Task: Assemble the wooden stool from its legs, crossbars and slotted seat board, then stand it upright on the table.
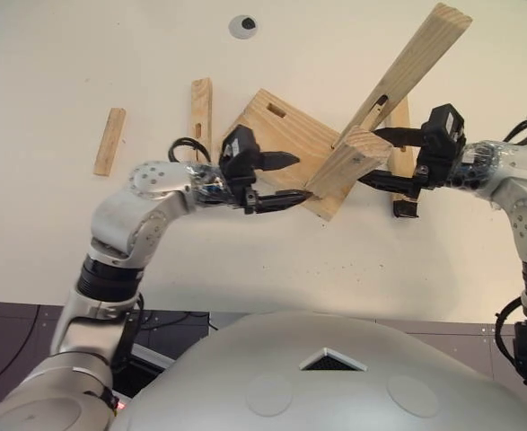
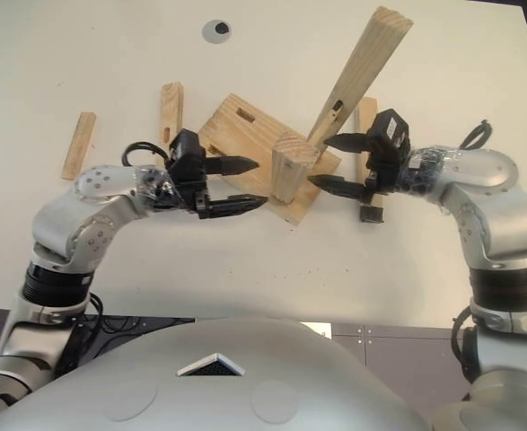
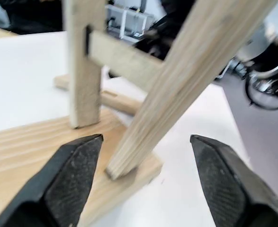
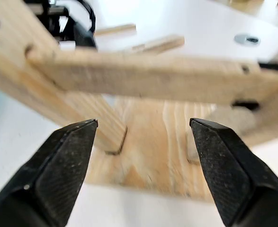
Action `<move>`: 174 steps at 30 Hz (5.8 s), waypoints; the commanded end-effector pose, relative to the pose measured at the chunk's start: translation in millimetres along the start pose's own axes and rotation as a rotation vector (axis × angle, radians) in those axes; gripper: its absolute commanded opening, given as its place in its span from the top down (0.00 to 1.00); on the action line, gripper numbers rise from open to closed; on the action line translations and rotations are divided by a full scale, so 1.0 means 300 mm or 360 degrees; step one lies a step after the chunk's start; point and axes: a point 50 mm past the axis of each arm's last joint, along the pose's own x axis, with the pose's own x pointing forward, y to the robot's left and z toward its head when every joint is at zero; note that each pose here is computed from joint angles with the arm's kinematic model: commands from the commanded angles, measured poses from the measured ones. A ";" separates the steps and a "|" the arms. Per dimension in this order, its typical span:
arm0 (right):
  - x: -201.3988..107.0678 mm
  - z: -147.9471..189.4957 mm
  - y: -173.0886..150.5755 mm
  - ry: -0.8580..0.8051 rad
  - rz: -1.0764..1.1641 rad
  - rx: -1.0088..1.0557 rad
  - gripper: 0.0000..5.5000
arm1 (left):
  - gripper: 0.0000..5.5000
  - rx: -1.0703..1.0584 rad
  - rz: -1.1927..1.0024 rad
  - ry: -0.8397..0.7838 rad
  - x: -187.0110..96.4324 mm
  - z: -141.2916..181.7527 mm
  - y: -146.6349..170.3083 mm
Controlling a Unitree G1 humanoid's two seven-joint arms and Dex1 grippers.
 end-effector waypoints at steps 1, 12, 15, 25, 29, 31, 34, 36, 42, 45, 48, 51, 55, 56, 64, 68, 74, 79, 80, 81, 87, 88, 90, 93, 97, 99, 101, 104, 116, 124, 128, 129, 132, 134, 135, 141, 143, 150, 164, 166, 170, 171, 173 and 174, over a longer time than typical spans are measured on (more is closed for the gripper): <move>-0.036 -0.049 0.038 0.0160 0.0096 -0.0022 0.35 | 0.39 0.0499 0.0365 0.0304 -0.045 0.032 0.178; 0.041 -0.120 0.100 0.0331 0.0195 -0.0053 0.35 | 0.39 0.1405 0.0936 0.0727 0.006 -0.031 0.440; 0.052 -0.129 0.094 0.0362 0.0169 -0.0071 0.35 | 0.39 0.1423 0.0790 0.0725 0.038 -0.067 0.417; 0.088 -0.160 0.014 0.0316 -0.0107 -0.0046 0.35 | 0.39 0.1369 0.0273 0.0724 -0.069 -0.160 0.245; 0.089 -0.151 -0.019 0.0252 -0.0258 -0.0028 0.35 | 0.39 0.1261 0.0180 0.0644 -0.097 -0.126 0.153; 0.076 -0.140 -0.026 0.0238 -0.0278 -0.0048 0.35 | 0.39 0.1282 0.0236 0.0628 -0.107 -0.076 0.163; 0.042 -0.105 -0.050 0.0198 -0.0344 -0.0111 0.35 | 0.39 0.1350 0.0357 0.0555 -0.124 0.037 0.190; 0.009 -0.065 -0.055 0.0137 -0.0342 -0.0132 0.35 | 0.39 0.1398 0.0401 0.0501 -0.141 0.117 0.188; -0.051 -0.042 0.002 0.0134 -0.0119 -0.0116 0.35 | 0.39 0.1248 0.0180 0.0718 -0.201 0.093 0.158; -0.033 -0.065 0.011 0.0172 -0.0096 -0.0095 0.35 | 0.39 0.1129 0.0031 0.0843 -0.201 -0.026 0.132; -0.004 -0.090 0.036 0.0216 -0.0031 -0.0088 0.35 | 0.39 0.1055 -0.0039 0.0900 -0.192 -0.132 0.112; -0.009 -0.103 0.043 0.0250 -0.0025 -0.0087 0.35 | 0.39 0.1071 -0.0029 0.0895 -0.198 -0.131 0.113; -0.104 -0.065 0.050 0.0301 -0.0020 -0.0123 0.35 | 0.39 0.1187 0.0041 0.0671 -0.213 0.077 0.115; -0.125 -0.054 0.061 0.0310 0.0010 -0.0120 0.35 | 0.39 0.1208 0.0036 0.0632 -0.216 0.124 0.109; -0.047 -0.090 0.230 0.0393 0.0371 -0.0001 0.35 | 0.39 0.1418 0.0350 0.0541 -0.106 0.217 0.274; 0.037 -0.128 0.243 0.0481 0.0309 -0.0039 0.35 | 0.39 0.1453 0.0527 0.0414 0.035 0.144 0.346; 0.151 -0.110 0.165 0.0565 0.0064 -0.0160 0.35 | 0.39 0.1263 0.0143 0.0713 0.048 -0.104 0.309; 0.185 -0.112 0.115 0.0597 -0.0186 -0.0171 0.35 | 0.39 0.1055 -0.0038 0.0800 -0.008 -0.184 0.257; 0.184 -0.113 0.104 0.0614 -0.0244 -0.0185 0.35 | 0.39 0.1019 -0.0057 0.0734 -0.003 -0.174 0.236; 0.181 -0.114 0.096 0.0626 -0.0291 -0.0204 0.35 | 0.39 0.0986 -0.0069 0.0667 0.004 -0.161 0.217; 0.194 -0.096 0.045 0.0605 -0.0421 -0.0239 0.35 | 0.39 0.0928 -0.0072 0.0485 0.020 -0.093 0.129; 0.190 -0.094 0.041 0.0610 -0.0419 -0.0247 0.35 | 0.39 0.0937 -0.0053 0.0489 0.016 -0.090 0.127; 0.180 -0.087 0.033 0.0610 -0.0428 -0.0254 0.35 | 0.39 0.0954 -0.0016 0.0499 0.005 -0.083 0.127; 0.152 -0.070 0.026 0.0600 -0.0443 -0.0259 0.35 | 0.39 0.0981 0.0068 0.0524 -0.033 -0.078 0.132; 0.096 -0.035 0.014 0.0537 -0.0470 -0.0225 0.35 | 0.39 0.0960 0.0280 0.0503 -0.154 -0.045 0.122; 0.064 -0.029 -0.005 0.0520 -0.0537 -0.0201 0.35 | 0.39 0.0842 0.0532 0.0285 -0.222 0.006 0.121; 0.047 -0.033 -0.014 0.0515 -0.0580 -0.0183 0.35 | 0.39 0.0608 0.0936 -0.0066 -0.299 0.035 0.144; 0.037 -0.048 -0.006 0.0517 -0.0598 -0.0152 0.35 | 0.39 0.0281 0.1501 -0.0273 -0.440 -0.032 0.173; 0.041 -0.064 -0.001 0.0515 -0.0584 -0.0123 0.35 | 0.39 -0.0257 0.1905 -0.0021 -0.605 -0.373 0.138; 0.058 -0.057 -0.004 0.0505 -0.0548 -0.0142 0.35 | 0.50 -0.0577 0.1802 -0.0082 -0.594 -0.452 0.138; 0.059 -0.059 -0.006 0.0504 -0.0554 -0.0138 0.35 | 0.62 -0.0631 0.1799 -0.0006 -0.594 -0.493 0.121; 0.060 -0.058 -0.008 0.0500 -0.0557 -0.0138 0.35 | 0.65 -0.0627 0.1812 0.0037 -0.597 -0.506 0.117; 0.063 -0.054 -0.010 0.0489 -0.0564 -0.0140 0.35 | 0.74 -0.0595 0.1827 0.0143 -0.598 -0.530 0.110; 0.062 -0.046 -0.011 0.0455 -0.0565 -0.0133 0.35 | 0.77 -0.0510 0.1830 0.0161 -0.596 -0.520 0.118; 0.061 -0.033 -0.010 0.0393 -0.0553 -0.0108 0.35 | 0.77 -0.0423 0.1843 0.0125 -0.594 -0.494 0.131; -0.028 0.247 0.010 -0.0898 -0.0044 0.0393 0.35 | 0.77 0.0849 0.1697 -0.0982 -0.480 0.227 0.202; -0.039 0.342 -0.018 -0.1267 0.0010 0.0535 0.35 | 0.77 0.1151 0.1413 -0.1173 -0.355 0.407 0.141; 0.039 0.535 -0.048 -0.1707 0.0056 0.0911 0.35 | 0.77 0.1245 0.0876 -0.1229 -0.040 0.450 0.057; 0.081 0.609 -0.001 -0.1709 0.0224 0.1004 0.58 | 0.77 0.1230 0.0766 -0.1127 0.033 0.379 0.046; 0.082 0.609 -0.002 -0.1703 0.0222 0.1009 0.65 | 0.77 0.1227 0.0756 -0.1119 0.035 0.372 0.044; 0.085 0.607 -0.003 -0.1699 0.0205 0.0991 0.80 | 0.77 0.1215 0.0747 -0.1120 0.038 0.367 0.038; 0.086 0.606 -0.003 -0.1691 0.0201 0.0985 0.83 | 0.77 0.1214 0.0745 -0.1123 0.039 0.368 0.037; 0.090 0.598 -0.001 -0.1668 0.0186 0.0982 0.87 | 0.77 0.1210 0.0735 -0.1127 0.041 0.370 0.034; 0.093 0.594 -0.001 -0.1651 0.0177 0.0979 0.89 | 0.77 0.1208 0.0728 -0.1128 0.041 0.370 0.033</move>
